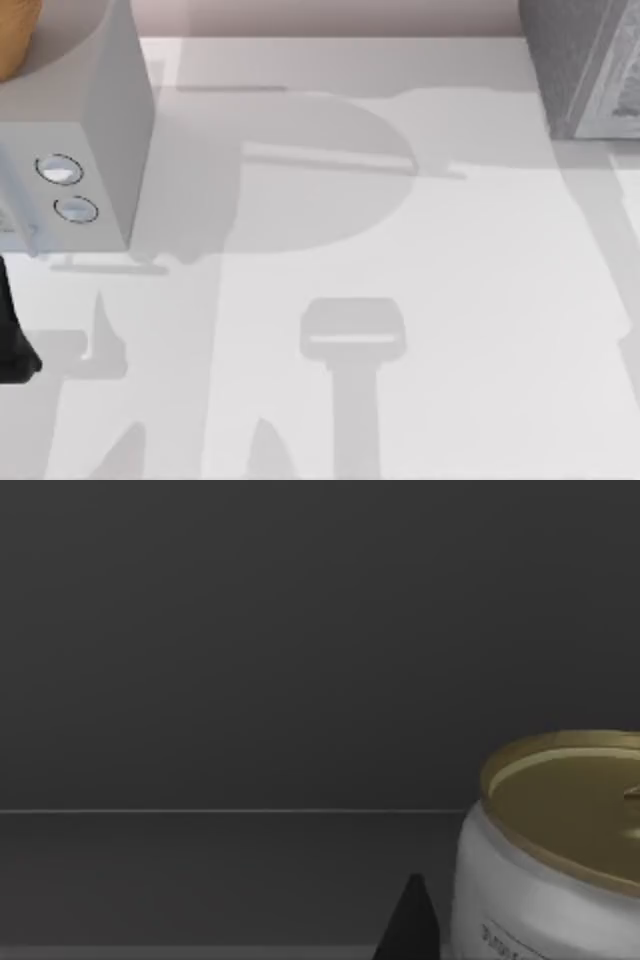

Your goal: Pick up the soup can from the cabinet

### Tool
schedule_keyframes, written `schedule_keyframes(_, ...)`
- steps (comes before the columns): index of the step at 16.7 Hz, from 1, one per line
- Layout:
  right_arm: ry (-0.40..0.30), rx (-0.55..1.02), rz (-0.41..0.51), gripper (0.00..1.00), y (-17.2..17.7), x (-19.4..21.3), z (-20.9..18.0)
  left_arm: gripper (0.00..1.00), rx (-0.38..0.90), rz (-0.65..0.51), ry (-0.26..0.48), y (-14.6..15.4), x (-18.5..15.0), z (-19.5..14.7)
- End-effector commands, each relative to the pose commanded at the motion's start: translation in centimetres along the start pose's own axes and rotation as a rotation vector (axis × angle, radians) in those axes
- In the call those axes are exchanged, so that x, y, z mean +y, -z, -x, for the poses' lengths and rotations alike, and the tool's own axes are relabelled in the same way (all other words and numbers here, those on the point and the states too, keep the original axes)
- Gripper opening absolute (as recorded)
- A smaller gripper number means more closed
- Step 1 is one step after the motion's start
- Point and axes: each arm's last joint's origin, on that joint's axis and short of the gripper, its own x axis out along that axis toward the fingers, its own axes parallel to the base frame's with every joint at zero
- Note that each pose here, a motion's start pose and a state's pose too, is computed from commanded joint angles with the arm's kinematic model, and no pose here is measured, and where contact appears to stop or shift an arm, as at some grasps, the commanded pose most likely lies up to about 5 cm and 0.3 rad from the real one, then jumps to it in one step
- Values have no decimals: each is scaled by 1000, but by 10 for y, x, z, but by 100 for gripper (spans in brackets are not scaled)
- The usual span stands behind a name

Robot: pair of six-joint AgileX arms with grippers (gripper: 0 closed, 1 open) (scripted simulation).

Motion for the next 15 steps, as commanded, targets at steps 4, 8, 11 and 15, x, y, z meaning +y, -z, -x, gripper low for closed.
schedule_keyframes(4, -1, -1, -1, 0, 0, 0, 0, 100, 0, 0, 0, 0, 0, 0)
schedule_keyframes(8, -1, -4, -1, 0, -16, 4, 29, 100, 0, 0, 0, 0, 0, 0)
schedule_keyframes(11, -3, 1, -1, 0, -39, 7, 84, 100, 0, 0, 0, 0, 0, 0)
schedule_keyframes(15, -2, 3, 0, 0, -59, 2, 162, 100, 0, 0, 0, 0, 0, 0)
